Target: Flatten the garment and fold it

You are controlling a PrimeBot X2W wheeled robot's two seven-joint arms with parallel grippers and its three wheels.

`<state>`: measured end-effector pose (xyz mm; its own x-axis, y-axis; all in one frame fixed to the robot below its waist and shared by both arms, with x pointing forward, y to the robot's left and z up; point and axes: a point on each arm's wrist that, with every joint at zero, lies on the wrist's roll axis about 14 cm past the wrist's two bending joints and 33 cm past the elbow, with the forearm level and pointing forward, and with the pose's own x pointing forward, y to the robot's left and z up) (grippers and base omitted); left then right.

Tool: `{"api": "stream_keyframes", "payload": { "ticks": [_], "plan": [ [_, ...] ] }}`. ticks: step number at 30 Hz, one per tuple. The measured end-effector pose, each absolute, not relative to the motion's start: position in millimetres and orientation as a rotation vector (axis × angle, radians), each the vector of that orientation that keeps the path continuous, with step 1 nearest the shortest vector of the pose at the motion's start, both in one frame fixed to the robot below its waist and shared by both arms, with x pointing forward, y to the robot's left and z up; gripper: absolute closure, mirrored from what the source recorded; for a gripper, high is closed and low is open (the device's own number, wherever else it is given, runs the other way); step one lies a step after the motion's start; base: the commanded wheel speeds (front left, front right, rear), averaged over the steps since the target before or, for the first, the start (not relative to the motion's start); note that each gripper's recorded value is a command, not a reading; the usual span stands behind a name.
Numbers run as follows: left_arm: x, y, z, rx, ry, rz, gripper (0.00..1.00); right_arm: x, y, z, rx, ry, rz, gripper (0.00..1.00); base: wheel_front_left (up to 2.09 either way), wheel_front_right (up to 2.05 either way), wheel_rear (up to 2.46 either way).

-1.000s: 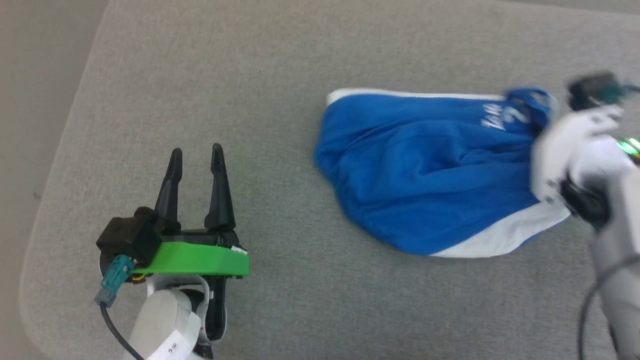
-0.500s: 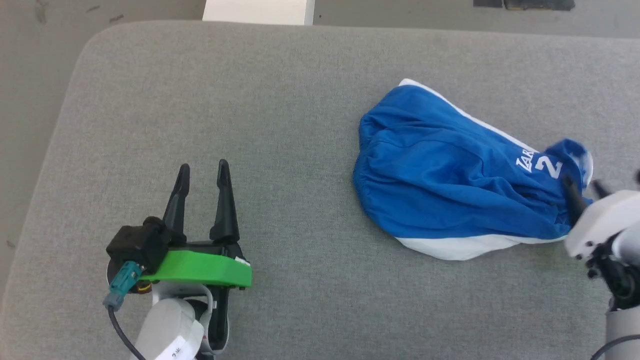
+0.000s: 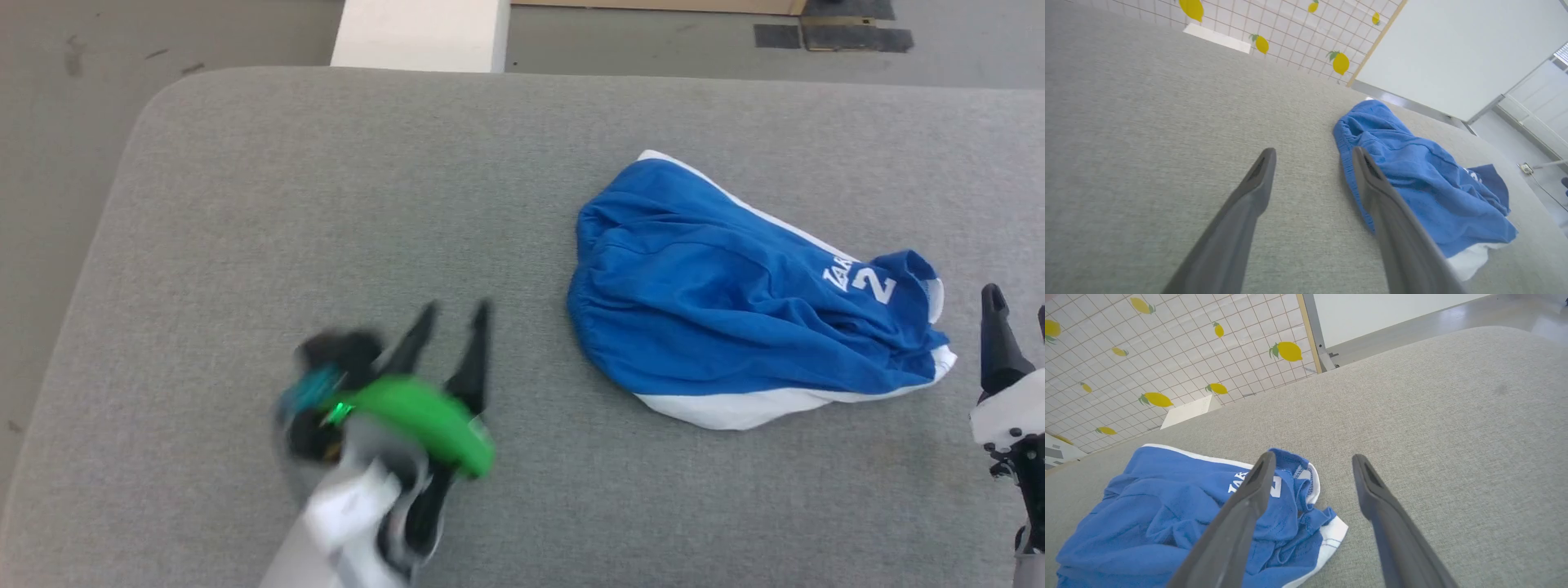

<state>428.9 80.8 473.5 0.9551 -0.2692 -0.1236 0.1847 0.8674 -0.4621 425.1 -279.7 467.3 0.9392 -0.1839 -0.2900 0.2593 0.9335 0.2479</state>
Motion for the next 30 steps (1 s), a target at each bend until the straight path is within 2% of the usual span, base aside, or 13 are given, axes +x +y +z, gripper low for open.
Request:
{"api": "stream_keyframes", "payload": {
  "ticks": [8,15,16,17,22,27,30],
  "plan": [
    [448,-2,453,-0.303,0.525,-0.499,0.00,416,-284,466,0.299,0.269,-0.239,0.00,0.00,0.00,0.00],
    [426,-32,404,-0.196,0.763,-0.587,0.00,398,-309,459,0.296,0.275,-0.318,0.00,0.00,0.00,0.00],
    [427,-36,405,-0.198,0.751,-0.599,0.74,396,-312,458,0.295,0.275,-0.329,0.00,0.00,0.00,0.00],
    [429,-39,408,-0.218,0.729,-0.605,1.00,394,-314,457,0.294,0.277,-0.337,0.00,0.00,0.00,0.00],
    [445,-38,426,-0.285,0.629,-0.584,1.00,393,-316,452,0.296,0.285,-0.348,0.00,0.00,0.00,0.00],
    [482,-15,485,-0.353,0.402,-0.520,1.00,403,-300,454,0.300,0.283,-0.298,0.00,0.00,0.00,0.00],
    [485,-5,516,-0.357,0.306,-0.521,1.00,407,-292,457,0.303,0.277,-0.272,0.00,0.00,0.00,0.00]
  ]
}}
